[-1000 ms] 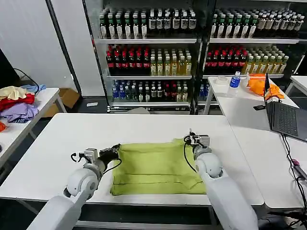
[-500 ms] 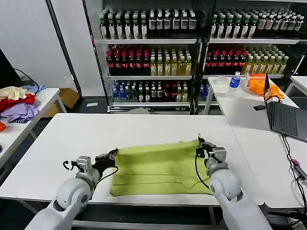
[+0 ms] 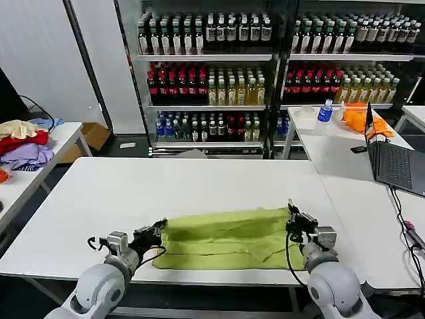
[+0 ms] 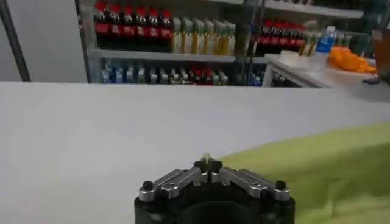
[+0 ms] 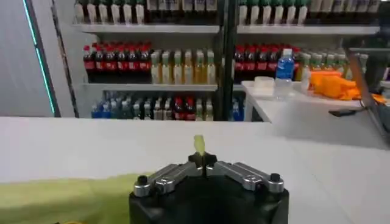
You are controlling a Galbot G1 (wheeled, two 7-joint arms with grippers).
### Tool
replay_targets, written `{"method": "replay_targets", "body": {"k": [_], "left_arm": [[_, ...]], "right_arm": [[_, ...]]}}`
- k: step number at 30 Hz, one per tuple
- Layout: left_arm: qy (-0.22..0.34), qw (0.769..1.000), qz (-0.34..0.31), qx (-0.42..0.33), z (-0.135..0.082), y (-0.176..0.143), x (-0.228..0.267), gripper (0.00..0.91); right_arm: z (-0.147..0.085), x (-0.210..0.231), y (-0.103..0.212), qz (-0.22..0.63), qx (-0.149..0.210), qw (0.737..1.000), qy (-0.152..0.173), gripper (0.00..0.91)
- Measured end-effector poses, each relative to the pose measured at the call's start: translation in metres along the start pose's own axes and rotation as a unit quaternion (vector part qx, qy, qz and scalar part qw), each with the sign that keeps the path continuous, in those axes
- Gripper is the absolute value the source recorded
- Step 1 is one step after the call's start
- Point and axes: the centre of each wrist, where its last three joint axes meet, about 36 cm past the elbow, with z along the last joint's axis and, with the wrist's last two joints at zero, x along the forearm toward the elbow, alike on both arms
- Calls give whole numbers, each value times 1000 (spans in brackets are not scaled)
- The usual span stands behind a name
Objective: Fold and organize the clothes.
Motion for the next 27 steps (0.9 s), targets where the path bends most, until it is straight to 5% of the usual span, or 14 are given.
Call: {"method": "replay_targets", "body": {"k": [15,17,18,19,27], "left_arm": [[17,1000,-8,-7,24,-4,8,20],[18,1000,-12,-8,26,-3,7,60],[19,1000,-13,-10,27,-3,6,776],[20,1000,-14,-11,29,-3,6,907],[10,999,-27,-24,29,-4,5,907]], "right_arm": [[22,10,9,8,-2,999,36,0],[24,9,10,10,-1,999,40,655],[25,8,11,10,-1,999,43,907],[26,7,12,10,0,999,45,907],[30,8,17,14,10,999,45,907]]}}
